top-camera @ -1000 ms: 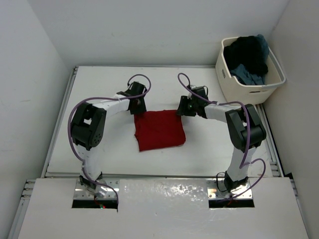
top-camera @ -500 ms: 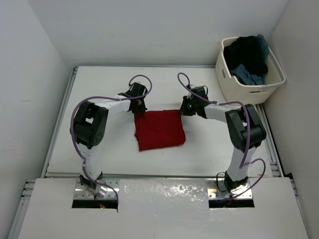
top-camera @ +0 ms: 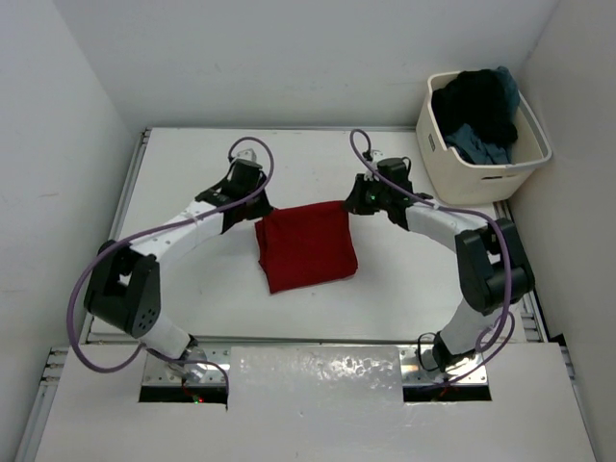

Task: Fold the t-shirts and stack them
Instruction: Fold the long partially folded tshirt into a neat square, then put the neatly folded tshirt into the corner of the board with the left arm

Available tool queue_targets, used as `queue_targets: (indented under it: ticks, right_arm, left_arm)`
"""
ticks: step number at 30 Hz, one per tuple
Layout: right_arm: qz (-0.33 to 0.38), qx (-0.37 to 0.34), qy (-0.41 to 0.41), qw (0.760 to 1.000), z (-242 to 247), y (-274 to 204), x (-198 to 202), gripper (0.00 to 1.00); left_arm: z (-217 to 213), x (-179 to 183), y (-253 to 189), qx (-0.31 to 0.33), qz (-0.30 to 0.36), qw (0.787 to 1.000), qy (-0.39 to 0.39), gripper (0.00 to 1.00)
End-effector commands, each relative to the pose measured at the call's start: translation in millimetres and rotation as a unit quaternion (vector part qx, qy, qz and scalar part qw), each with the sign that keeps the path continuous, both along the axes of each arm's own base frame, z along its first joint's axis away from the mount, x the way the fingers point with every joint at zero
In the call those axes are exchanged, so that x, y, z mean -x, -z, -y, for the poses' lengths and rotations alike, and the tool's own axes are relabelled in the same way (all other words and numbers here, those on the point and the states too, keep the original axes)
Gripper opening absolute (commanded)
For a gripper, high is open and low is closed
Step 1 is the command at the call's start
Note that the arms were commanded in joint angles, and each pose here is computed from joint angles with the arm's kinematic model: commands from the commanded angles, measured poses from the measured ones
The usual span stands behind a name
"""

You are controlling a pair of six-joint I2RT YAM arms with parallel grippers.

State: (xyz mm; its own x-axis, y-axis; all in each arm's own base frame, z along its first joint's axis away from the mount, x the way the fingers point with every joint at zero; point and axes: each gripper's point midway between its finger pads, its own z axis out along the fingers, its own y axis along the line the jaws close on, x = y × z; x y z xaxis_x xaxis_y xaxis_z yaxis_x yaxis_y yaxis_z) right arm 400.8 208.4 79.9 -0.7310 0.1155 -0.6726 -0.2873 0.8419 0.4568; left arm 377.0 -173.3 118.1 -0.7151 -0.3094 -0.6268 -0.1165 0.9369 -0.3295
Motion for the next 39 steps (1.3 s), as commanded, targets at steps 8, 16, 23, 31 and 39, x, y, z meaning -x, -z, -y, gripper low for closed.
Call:
queue_targets:
  ticks: [8,16,23,31,39]
  right_arm:
    - [0.014,-0.024,-0.049,0.998,-26,-1,-9,0.00]
    - [0.002,0.018,-0.010,1.000,-26,44,-51,0.09]
    - [0.019,0.022,-0.024,0.999,-30,27,-60,0.57]
    - [0.074,0.010,-0.038,0.996,-27,-35,-47,0.81]
    - [0.077,0.007,-0.016,0.997,-8,-47,-11,0.99]
  left_arm:
    - [-38,14,34,-0.039,-0.034,0.995,-0.087,0.00]
    - [-58,-19,74,-0.058,-0.044,0.988,-0.134,0.00]
    - [-72,-24,90,-0.068,-0.082,0.982,-0.158,0.21]
    - [-73,-16,29,-0.045,-0.032,0.987,-0.150,0.64]
    - [-48,35,50,0.038,-0.062,0.992,-0.106,1.00]
